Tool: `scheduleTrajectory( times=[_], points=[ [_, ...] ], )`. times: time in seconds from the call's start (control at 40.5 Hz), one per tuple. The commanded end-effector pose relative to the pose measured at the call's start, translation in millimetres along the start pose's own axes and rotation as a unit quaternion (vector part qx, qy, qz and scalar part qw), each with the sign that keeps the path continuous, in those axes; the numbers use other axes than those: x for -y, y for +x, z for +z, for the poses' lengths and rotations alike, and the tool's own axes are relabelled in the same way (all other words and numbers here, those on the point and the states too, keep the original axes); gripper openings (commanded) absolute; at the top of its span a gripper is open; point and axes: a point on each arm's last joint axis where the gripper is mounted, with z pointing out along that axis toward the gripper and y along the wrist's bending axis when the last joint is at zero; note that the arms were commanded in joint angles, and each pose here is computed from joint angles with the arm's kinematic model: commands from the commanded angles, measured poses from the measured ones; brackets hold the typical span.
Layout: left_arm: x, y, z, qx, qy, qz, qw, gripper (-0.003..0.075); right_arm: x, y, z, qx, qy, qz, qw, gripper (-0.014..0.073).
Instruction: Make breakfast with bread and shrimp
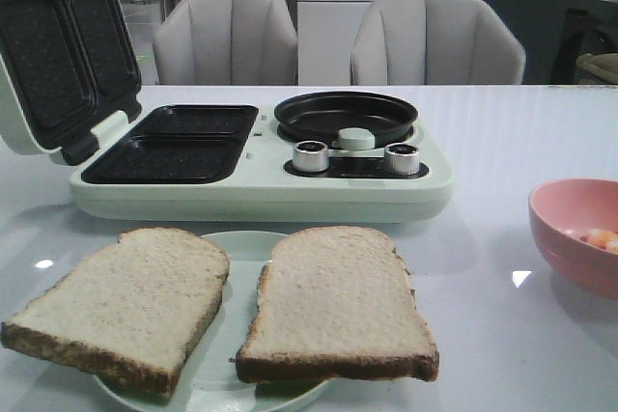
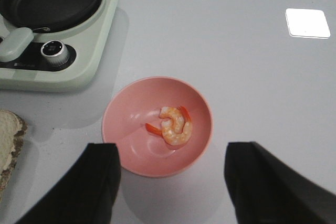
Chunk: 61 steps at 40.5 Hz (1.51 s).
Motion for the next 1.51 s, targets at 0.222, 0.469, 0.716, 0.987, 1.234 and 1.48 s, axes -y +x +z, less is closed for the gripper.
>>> scheduleTrajectory(
  times=[0.222, 0.469, 0.716, 0.987, 1.234, 1.48],
  points=[
    [33, -8, 51, -0.062, 0.042, 0.284, 0.956, 0.0624, 0, -16, -4, 0.048, 0.003, -0.007, 0.999, 0.0538],
    [44, -3, 85, -0.122, 0.046, 0.312, 0.941, 0.0624, 0, -16, -4, 0.048, 0.003, -0.007, 0.999, 0.0538],
    [50, 6, 113, -0.167, 0.039, 0.320, 0.932, 0.0624, 0, -16, -4, 0.048, 0.003, -0.007, 0.999, 0.0538],
    [52, 17, 143, -0.198, 0.009, 0.324, 0.925, 0.0624, 0, -16, -4, 0.048, 0.003, -0.007, 0.999, 0.0538],
    [53, 21, 156, -0.229, -0.014, 0.311, 0.923, 0.0548, 0, -16, -4, 0.048, 0.003, -0.007, 0.999, 0.0538],
    [53, 21, 156, -0.230, -0.017, 0.312, 0.922, 0.0339, 0, -16, -4, 0.048, 0.003, -0.007, 0.999, 0.0538]
  ],
)
